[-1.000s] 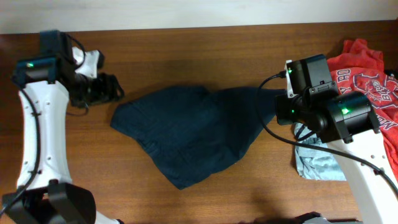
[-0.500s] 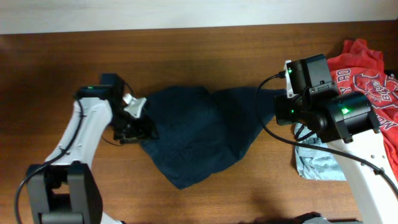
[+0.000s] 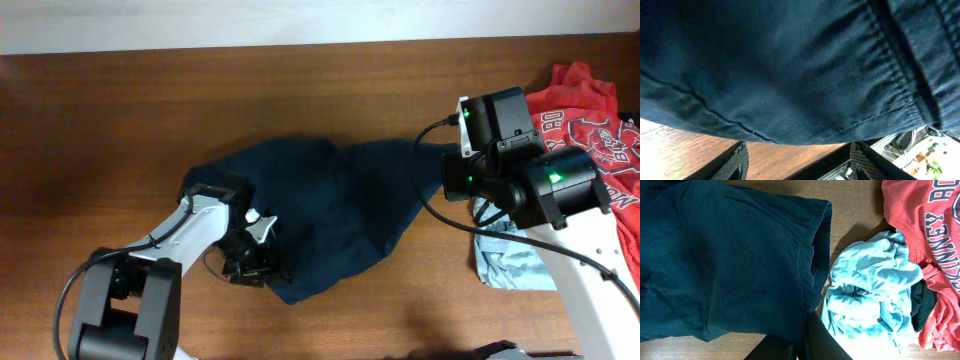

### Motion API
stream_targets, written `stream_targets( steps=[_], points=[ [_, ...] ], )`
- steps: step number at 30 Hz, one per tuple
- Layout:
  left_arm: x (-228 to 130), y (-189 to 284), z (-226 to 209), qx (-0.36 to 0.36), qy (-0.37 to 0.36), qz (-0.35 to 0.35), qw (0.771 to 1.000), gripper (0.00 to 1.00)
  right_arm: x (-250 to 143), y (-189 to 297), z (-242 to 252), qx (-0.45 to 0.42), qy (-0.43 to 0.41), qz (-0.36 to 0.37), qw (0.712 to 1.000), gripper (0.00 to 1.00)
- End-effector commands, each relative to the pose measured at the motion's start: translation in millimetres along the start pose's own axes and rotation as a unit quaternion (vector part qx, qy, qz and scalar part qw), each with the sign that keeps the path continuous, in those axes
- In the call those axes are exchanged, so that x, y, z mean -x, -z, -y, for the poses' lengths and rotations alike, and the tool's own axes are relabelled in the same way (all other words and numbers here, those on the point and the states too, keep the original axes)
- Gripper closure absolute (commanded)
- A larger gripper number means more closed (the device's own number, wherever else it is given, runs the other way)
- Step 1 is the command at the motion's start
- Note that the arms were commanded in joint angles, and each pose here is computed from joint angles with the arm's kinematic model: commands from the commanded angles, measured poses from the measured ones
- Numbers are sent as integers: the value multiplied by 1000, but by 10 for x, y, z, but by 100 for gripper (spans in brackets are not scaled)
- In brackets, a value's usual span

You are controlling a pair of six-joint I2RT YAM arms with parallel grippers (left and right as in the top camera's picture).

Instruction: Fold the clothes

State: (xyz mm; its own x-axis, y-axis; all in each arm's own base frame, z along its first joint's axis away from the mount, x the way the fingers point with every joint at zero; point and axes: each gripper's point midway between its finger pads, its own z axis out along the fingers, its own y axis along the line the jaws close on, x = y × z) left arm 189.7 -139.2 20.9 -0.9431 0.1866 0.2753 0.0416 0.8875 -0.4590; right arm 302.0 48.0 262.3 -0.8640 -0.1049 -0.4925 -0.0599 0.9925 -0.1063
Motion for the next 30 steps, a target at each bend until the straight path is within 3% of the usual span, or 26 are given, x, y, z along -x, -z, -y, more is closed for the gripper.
stream_targets(
  steps=[1,8,14,18,22,26,30],
  points=[
    [-2,-58,60,-3,0,2,1000,34,51,33,24,0,-6,10,1000,96],
    [147,-95,-5,23,7,32,999,35,50,33,24,0,-6,10,1000,96],
    [233,-244,-101,29,10,27,999,46,50,33,24,0,-6,10,1000,96],
    [223,-335,-158,32,20,12,999,66,49,33,24,0,-6,9,1000,96],
    [272,-333,-227,52,16,21,998,99,50,33,24,0,-6,10,1000,96],
    [296,-252,-248,60,22,25,998,99,49,34,25,0,-6,10,1000,96],
    [385,274,-63,52,16,61,997,100,46,35,25,0,-6,9,1000,96]
  ],
)
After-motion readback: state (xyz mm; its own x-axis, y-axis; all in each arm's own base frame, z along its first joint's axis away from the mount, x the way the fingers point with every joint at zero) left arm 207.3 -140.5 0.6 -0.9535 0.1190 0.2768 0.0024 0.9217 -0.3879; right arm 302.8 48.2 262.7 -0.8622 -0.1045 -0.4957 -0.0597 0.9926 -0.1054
